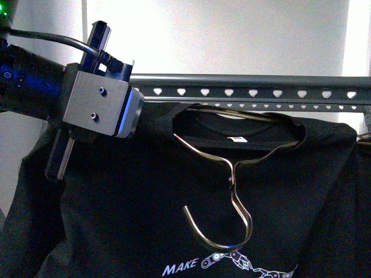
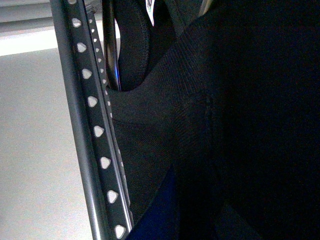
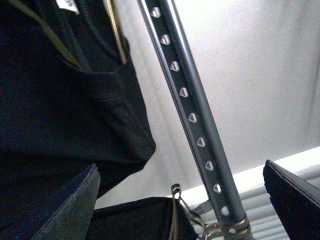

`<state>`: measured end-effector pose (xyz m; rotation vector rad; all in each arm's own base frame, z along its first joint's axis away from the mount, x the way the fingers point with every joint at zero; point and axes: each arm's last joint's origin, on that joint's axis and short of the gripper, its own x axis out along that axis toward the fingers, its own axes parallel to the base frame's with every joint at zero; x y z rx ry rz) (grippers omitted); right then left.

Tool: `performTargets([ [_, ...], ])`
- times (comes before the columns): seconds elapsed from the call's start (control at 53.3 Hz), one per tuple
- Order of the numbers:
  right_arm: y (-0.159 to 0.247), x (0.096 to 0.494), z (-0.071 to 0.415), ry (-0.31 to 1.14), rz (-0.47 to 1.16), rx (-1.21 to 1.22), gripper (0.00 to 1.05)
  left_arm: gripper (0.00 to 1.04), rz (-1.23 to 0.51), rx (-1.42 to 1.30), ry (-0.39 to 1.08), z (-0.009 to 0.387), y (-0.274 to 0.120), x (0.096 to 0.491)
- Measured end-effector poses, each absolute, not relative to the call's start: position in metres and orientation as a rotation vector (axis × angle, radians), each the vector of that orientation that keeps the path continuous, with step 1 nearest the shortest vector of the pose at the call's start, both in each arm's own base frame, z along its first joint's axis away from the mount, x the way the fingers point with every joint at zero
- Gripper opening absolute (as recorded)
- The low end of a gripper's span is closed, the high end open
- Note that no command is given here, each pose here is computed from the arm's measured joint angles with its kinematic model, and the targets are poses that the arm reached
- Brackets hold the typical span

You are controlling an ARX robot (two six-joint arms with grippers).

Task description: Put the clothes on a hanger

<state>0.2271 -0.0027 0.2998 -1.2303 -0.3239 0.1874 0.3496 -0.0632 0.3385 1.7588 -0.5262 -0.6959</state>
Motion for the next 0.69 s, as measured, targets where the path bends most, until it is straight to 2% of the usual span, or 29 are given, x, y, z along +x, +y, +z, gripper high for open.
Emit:
performTargets([
  [0.225,0.008,0.277,0.299,-0.264,0.251,-1.441,0.97,0.04,-0.697,1.758,-0.527,0.338,-0.063,0.35],
  [0.619,0.03,0.331,0.305,-0.247,0.239,-1.46,0.97,0.04,-0.698,1.758,-0.529,0.338,-0.063,0.35],
  [0.694,0.035,0.335,0.306,-0.245,0.237,-1.453,0.93,0.04,-0.698,1.758,-0.529,0.338,-0.063,0.35],
])
